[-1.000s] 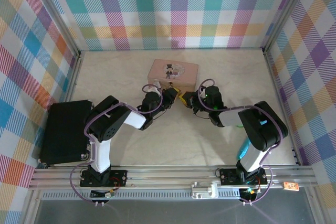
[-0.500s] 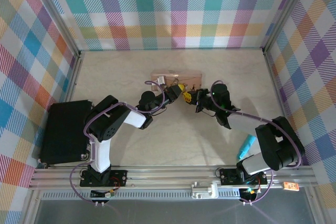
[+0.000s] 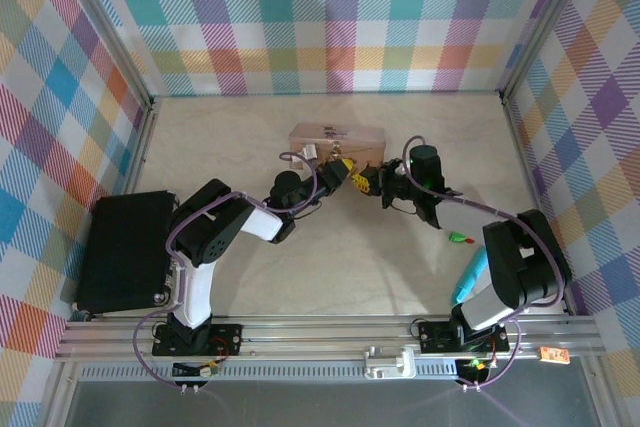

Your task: Unlock the padlock with the key

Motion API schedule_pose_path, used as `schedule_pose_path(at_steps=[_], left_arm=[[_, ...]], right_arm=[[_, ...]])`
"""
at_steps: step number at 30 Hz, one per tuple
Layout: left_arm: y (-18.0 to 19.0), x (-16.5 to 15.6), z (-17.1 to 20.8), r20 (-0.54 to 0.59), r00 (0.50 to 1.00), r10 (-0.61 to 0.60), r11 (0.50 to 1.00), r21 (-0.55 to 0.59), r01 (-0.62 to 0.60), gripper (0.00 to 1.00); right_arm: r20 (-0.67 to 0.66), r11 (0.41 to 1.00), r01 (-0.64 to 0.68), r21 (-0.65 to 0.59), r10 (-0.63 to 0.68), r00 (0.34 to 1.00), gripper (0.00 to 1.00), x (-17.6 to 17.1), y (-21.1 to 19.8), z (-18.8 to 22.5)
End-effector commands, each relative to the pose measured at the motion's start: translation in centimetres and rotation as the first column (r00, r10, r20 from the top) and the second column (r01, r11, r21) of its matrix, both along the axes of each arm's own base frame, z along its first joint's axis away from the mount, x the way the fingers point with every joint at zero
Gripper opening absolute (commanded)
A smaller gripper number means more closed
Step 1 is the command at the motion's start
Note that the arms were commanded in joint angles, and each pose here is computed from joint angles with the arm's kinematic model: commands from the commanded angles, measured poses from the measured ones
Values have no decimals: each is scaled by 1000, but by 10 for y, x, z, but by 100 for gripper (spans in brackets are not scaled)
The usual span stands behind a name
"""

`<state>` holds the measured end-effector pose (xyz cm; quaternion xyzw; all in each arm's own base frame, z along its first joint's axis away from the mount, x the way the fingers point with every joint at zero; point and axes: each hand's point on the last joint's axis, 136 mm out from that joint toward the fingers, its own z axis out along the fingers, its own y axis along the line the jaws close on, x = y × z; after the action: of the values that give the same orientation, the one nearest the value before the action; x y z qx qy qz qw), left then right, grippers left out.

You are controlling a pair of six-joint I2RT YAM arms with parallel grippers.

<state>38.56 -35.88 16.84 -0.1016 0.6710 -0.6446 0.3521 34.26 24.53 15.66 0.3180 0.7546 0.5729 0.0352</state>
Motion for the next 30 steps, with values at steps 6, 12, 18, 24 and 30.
schedule_pose_path(at_steps=[6, 12, 18, 24, 30], left_arm=[[-29, -18, 3, -88, 994, -65, 998, -28, 63, 0], [-15, -13, -13, -158, 987, 18, 999, 30, -13, 0], [-14, -10, -20, -199, 980, 26, 1000, 14, -24, 0], [-16, -7, -22, -247, 969, 19, 999, -37, -29, 0], [-15, -8, -22, -269, 963, 19, 998, -53, -34, 0]], right_arm=[[327, 957, -163, -241, 238, 915, 34, -25, 5, 20], [371, 943, -136, -304, 248, 895, 45, -27, -5, 14], [422, 907, -54, -417, 246, 873, 45, -28, -25, 12], [409, 883, -57, -466, 272, 871, 45, -30, -29, -9], [427, 902, -90, -422, 285, 858, 32, -26, -18, -22]])
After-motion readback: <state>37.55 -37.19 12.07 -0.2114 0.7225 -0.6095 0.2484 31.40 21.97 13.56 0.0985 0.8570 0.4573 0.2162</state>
